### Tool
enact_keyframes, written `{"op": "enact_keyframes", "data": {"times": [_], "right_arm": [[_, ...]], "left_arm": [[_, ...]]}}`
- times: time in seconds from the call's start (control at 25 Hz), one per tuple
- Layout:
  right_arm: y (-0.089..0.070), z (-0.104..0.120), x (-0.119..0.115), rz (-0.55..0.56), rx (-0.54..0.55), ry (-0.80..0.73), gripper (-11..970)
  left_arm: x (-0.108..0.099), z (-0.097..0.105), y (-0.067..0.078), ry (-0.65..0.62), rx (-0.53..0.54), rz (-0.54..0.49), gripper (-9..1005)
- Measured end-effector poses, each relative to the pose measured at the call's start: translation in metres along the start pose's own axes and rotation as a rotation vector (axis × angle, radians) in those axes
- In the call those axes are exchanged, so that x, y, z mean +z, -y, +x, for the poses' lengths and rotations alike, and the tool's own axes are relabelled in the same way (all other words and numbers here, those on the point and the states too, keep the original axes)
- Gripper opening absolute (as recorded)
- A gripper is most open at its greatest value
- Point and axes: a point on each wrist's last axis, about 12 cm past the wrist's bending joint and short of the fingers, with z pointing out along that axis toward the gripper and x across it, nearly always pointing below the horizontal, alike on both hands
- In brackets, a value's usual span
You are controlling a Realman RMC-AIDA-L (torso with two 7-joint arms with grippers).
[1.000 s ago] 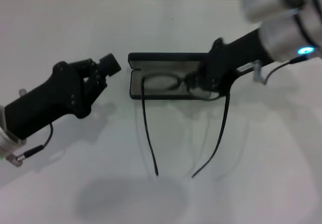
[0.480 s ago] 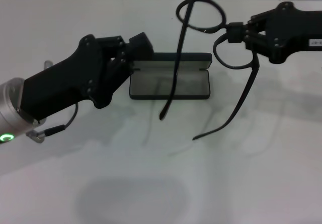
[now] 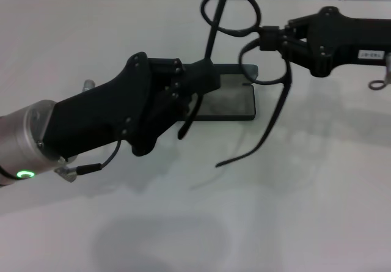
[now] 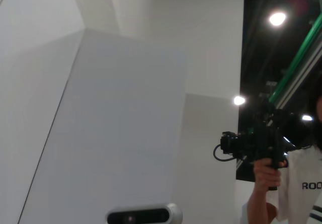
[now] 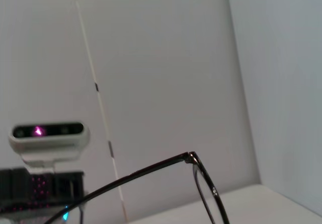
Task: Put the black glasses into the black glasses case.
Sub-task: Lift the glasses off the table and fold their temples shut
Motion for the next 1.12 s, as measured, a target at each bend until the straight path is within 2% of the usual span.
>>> {"op": "enact_keyframes", "data": {"times": [0.4,0.76,1.12], "right_arm": [[-0.001,-0.002,0.012,-0.072,-0.008,0.046,34],[-0.003,0.002,0.018,-0.139,0.021,0.108,35],[-0.004,0.005,0.036,-0.234,0.044,0.113,35]], "left_arm": [[0.000,0.007,-0.004,-0.013,-0.018,-0.048,18],[0.003,0.010,-0.005,-0.023,-0.027,-0.043,16],[0.003,0.011,-0.005,-0.021,-0.029,-0.049,17]]}}
